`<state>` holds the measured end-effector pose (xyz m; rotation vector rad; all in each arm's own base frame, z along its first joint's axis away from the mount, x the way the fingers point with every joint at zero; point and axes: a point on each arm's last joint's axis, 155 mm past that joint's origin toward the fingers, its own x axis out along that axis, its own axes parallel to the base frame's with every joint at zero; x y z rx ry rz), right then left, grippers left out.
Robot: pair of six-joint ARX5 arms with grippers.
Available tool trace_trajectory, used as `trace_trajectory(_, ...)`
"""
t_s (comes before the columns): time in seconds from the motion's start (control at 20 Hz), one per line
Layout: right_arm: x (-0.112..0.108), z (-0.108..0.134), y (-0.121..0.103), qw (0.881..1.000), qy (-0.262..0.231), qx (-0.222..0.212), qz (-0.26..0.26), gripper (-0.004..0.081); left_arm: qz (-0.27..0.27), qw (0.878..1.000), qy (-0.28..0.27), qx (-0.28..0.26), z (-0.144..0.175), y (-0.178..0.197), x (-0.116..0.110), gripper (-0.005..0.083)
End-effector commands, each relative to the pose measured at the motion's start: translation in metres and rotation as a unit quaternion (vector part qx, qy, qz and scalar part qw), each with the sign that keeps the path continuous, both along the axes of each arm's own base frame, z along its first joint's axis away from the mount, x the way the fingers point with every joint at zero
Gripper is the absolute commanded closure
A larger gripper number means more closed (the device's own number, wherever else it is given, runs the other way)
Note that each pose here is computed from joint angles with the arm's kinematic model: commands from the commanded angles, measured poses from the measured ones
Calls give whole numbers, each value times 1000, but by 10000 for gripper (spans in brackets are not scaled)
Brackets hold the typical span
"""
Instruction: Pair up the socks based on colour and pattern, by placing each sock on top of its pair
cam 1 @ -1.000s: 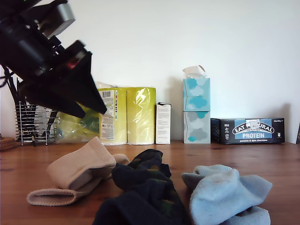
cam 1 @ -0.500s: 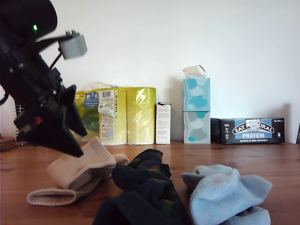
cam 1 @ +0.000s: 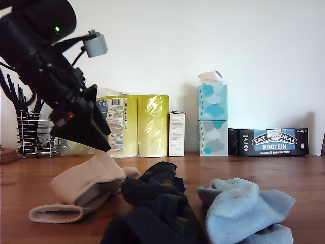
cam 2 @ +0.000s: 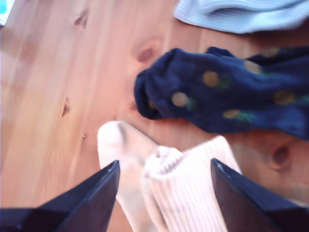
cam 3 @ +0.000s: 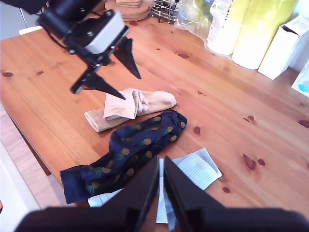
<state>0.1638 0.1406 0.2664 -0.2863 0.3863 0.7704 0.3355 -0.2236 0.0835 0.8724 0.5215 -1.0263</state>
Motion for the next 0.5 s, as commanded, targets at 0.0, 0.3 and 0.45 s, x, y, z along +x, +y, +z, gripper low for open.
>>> trace_trajectory(0.0, 0, 3, -1, 1000, -7, 2, 0, 782, -2, 999, 45, 23, -34, 5, -9, 282)
trace_trajectory(0.3, 0, 3, -1, 1000, -6, 2, -1, 782, 13, 998, 54, 30, -36, 5, -1, 637)
trace_trajectory(0.45, 0, 3, -1, 1000, -6, 2, -1, 782, 15, 999, 43, 21, -13, 0, 8, 720)
